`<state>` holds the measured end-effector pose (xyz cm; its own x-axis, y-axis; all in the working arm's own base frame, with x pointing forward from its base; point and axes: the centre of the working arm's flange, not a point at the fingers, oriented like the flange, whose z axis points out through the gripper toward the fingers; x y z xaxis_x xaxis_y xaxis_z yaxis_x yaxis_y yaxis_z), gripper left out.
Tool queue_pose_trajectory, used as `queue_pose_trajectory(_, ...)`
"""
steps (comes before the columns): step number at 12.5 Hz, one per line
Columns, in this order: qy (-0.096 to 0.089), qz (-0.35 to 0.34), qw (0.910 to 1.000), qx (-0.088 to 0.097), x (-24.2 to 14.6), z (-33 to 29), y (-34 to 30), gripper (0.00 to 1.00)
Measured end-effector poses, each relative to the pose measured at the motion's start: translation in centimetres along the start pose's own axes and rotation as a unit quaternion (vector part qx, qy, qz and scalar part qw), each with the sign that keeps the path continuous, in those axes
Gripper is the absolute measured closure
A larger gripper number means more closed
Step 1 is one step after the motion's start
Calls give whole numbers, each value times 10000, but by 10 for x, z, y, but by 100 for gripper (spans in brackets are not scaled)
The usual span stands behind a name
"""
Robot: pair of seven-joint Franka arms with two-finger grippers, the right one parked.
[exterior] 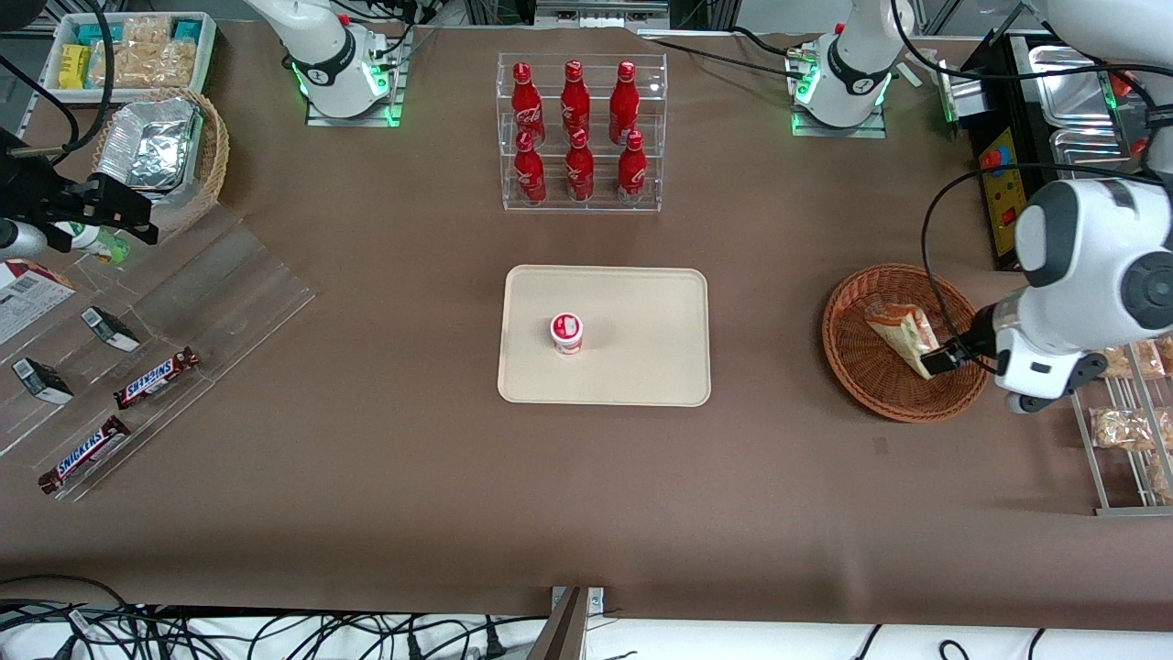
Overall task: Place sandwich from basket to tray
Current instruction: 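Move the left gripper over the wrapped sandwich in the wicker basket, then lower the left gripper and close it on the sandwich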
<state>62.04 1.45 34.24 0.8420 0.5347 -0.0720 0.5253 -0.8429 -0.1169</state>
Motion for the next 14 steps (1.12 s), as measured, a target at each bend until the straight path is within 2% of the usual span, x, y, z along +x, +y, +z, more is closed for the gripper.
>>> queue_pose_trajectory(4, 528, -330, 9974, 368, -33, 39, -7, 0)
queue_pose_trajectory(5, 618, -399, 9965, 389, -37, 44, -7, 0)
queue_pose_trajectory(8, 778, -623, 9947, 265, -51, 69, -10, 0)
queue_pose_trajectory(12, 951, -810, 9912, 439, -66, 92, -13, 0)
queue_pose_trajectory(14, 953, -894, 9904, 449, -68, 94, -13, 0)
